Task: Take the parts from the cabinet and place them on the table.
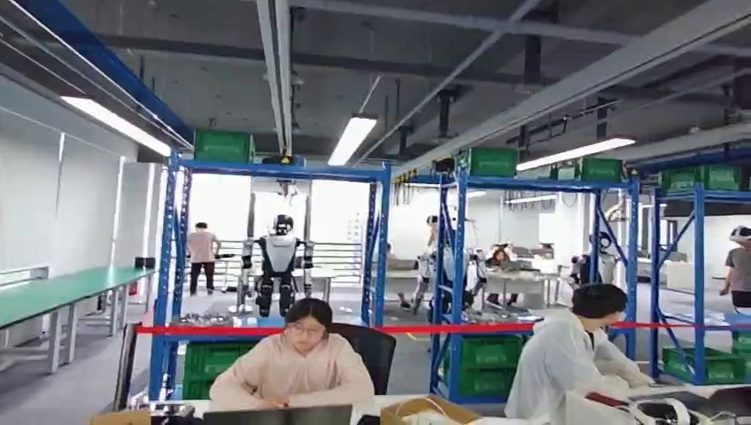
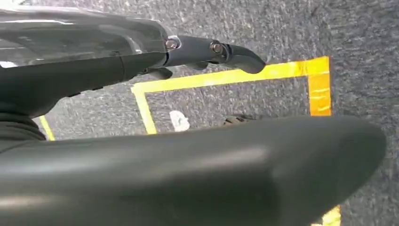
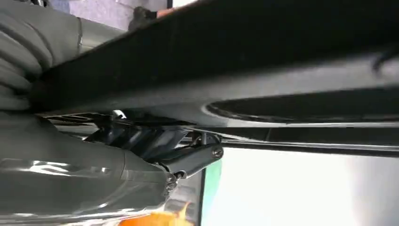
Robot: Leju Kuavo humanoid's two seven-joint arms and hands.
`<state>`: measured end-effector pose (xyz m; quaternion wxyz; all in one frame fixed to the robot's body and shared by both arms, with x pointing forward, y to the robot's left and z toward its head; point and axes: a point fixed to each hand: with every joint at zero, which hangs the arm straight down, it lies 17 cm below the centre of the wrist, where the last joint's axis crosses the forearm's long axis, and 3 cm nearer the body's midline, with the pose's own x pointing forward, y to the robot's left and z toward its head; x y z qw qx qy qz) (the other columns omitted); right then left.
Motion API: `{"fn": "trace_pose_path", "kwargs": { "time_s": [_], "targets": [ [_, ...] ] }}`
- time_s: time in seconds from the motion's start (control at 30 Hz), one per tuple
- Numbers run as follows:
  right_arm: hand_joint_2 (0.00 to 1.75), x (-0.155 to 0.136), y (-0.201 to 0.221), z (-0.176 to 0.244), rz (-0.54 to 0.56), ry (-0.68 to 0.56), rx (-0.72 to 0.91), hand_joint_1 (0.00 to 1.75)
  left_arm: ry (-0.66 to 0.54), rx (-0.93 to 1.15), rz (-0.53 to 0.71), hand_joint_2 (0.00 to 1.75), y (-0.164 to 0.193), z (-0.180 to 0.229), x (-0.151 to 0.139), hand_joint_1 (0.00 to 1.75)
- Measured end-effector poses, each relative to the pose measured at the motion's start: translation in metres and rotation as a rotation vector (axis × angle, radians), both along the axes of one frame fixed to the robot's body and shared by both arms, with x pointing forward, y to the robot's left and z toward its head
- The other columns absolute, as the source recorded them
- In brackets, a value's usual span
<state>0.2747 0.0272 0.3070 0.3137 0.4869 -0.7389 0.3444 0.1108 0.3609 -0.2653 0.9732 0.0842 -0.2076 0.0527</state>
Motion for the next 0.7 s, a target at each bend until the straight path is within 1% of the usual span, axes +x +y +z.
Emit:
{"fn": "trace_pose_path", "kwargs": {
  "time_s": [0.17, 0.37, 0.47, 0.57, 0.63, 0.7],
  "targets": [
    [1.75, 0.003, 0.006, 0.012, 0.008, -0.040, -0.019, 1.75, -0.007, -0.007, -0.005, 1.75, -0.003, 0.001, 0.003, 0.00],
    [1.75, 0.009, 0.013, 0.015, 0.010, -0.066, -0.054, 1.75, -0.005, -0.008, -0.008, 1.75, -0.003, 0.000, 0.003, 0.00],
    [1.75, 0.013, 0.016, 0.017, 0.004, -0.087, -0.077, 1.75, -0.014, -0.015, -0.004, 1.75, -0.008, 0.001, 0.011, 0.00],
    [1.75, 0.017, 0.018, 0.015, -0.004, -0.089, -0.094, 1.75, -0.007, -0.019, -0.004, 1.75, -0.010, 0.000, 0.007, 0.00],
    [1.75, 0.025, 0.020, 0.015, -0.041, -0.113, -0.114, 1.75, -0.005, -0.017, 0.002, 1.75, -0.010, 0.000, 0.006, 0.00],
    [1.75, 0.039, 0.023, 0.012, -0.135, -0.189, -0.153, 1.75, -0.006, -0.016, 0.006, 1.75, -0.009, 0.000, 0.007, 0.00]
  ]
}}
